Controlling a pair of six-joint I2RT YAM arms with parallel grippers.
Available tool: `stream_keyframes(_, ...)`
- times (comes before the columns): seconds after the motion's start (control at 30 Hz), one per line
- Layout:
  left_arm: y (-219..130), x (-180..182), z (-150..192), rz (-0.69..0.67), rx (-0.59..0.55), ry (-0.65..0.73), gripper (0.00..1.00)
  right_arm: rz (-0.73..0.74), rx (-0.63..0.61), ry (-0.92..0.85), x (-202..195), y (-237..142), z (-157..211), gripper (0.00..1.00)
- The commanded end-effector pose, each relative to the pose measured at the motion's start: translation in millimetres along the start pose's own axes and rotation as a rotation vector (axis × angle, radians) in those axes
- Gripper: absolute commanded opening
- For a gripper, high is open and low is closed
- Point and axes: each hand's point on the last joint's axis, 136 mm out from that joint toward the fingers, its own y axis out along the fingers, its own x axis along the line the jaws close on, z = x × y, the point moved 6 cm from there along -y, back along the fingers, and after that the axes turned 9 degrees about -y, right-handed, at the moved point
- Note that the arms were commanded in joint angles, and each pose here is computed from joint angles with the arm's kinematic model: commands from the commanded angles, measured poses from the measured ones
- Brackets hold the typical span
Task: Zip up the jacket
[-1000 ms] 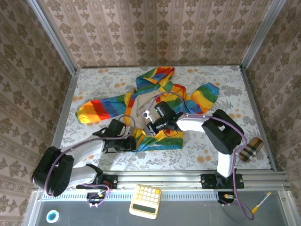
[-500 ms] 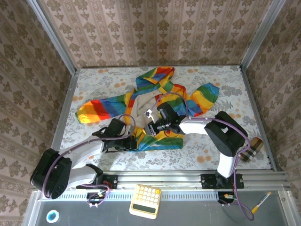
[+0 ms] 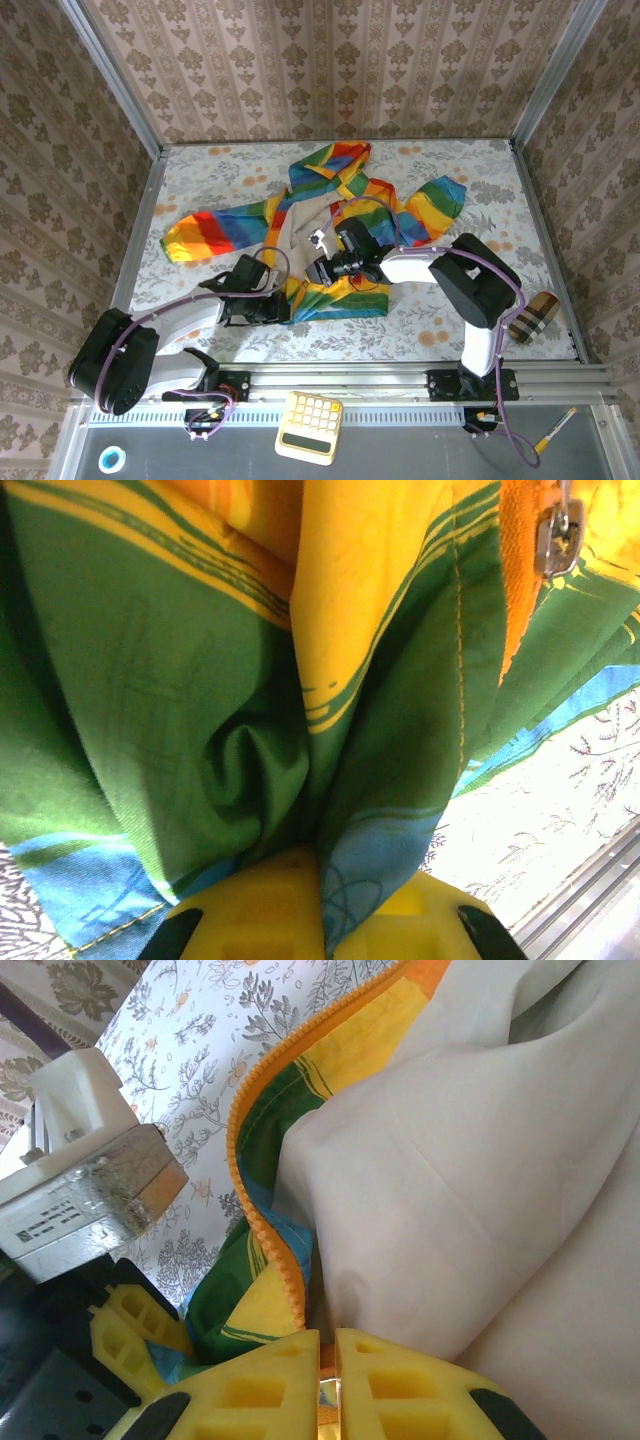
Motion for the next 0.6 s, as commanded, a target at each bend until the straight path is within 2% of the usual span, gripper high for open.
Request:
stream_keyframes(0.0, 2.4, 10.2, 10.6, -0.044, 0.042, -0.034, 0.0, -0.023, -0.002, -0.005, -0.3, 4.1, -3.2, 0.14)
stream_keyframes(0.33, 2.3, 10.5, 11.2, -0.047, 0.044, -0.03, 0.0, -0.068, 0.179, 0.002, -4.1, 17.7, 13.2, 0.33)
stream_keyframes(0.57, 1.5, 11.4, 11.4, -0.054, 0.041, -0.032, 0.0, -0.096, 0.249, -0.019, -2.2, 18.8, 20.1, 0.36)
